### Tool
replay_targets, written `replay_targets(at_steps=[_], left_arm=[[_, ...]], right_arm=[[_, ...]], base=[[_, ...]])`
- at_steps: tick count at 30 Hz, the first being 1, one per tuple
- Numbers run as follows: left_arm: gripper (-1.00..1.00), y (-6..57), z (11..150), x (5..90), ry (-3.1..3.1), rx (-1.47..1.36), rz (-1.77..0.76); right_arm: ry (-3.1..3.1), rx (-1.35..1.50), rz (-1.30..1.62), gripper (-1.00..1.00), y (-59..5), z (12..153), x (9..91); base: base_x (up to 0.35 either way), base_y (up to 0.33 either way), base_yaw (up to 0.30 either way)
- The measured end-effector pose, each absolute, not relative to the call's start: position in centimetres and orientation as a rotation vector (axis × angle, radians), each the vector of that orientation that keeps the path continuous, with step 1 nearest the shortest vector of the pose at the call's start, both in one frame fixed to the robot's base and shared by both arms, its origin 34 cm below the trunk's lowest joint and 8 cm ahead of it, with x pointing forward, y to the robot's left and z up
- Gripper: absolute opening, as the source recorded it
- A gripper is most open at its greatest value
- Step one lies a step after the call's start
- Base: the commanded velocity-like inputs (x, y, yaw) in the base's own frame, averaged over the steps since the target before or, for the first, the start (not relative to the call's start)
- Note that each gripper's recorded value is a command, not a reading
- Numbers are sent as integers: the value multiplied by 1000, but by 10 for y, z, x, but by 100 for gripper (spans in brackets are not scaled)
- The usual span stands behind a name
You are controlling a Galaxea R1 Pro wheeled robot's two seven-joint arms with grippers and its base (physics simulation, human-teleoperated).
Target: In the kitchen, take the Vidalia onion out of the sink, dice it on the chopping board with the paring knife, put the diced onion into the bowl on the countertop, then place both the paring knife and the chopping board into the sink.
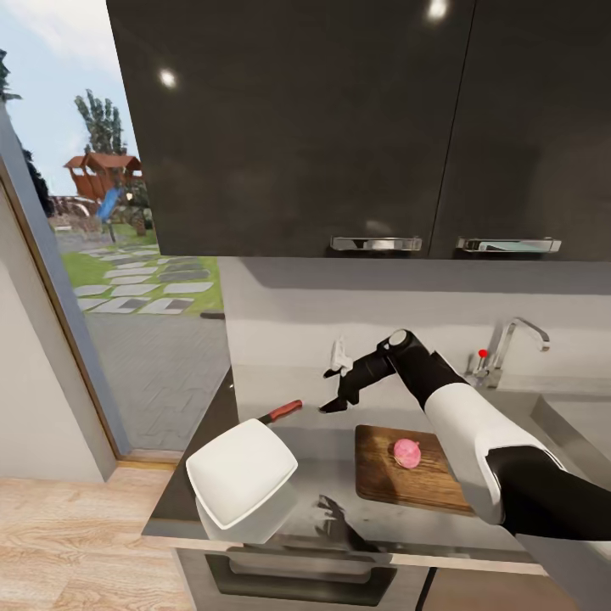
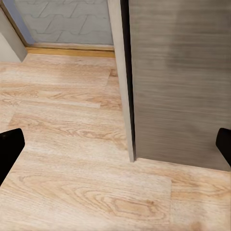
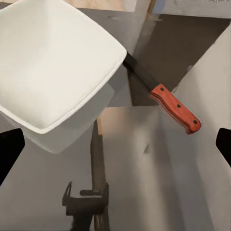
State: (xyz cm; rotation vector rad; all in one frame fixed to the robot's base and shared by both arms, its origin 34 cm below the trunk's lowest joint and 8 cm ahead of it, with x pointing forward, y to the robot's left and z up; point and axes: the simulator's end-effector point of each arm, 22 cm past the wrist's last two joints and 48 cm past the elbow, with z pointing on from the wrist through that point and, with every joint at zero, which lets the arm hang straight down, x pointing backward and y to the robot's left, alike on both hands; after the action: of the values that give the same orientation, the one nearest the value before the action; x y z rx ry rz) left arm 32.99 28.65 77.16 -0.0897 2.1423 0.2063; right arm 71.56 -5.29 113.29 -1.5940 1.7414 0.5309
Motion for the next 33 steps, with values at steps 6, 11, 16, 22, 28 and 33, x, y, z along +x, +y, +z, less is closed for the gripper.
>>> replay_targets(at_steps=[6, 11, 16, 22, 28, 33], left_arm=[[100, 287, 771, 329, 2143, -90, 207], [100, 287, 771, 329, 2143, -90, 207], [100, 286, 771, 329, 2143, -89, 205], [100, 286, 772, 330, 2141, -88, 205], [100, 286, 772, 330, 2141, -88, 205], [100, 286, 772, 330, 2141, -88, 205]], right_arm=[[1735, -1610, 533, 100, -53, 1130, 713], [1735, -1654, 511, 100, -54, 1124, 710], [1716, -1685, 499, 100, -53, 1121, 709], [1706, -1696, 499, 100, -51, 1121, 707], [1714, -1701, 510, 100, -50, 1116, 705], [1718, -1701, 513, 100, -51, 1114, 705]], base=[[78, 55, 0], [179, 153, 0], [207, 178, 0], [211, 182, 0], [191, 175, 0], [87, 100, 0]])
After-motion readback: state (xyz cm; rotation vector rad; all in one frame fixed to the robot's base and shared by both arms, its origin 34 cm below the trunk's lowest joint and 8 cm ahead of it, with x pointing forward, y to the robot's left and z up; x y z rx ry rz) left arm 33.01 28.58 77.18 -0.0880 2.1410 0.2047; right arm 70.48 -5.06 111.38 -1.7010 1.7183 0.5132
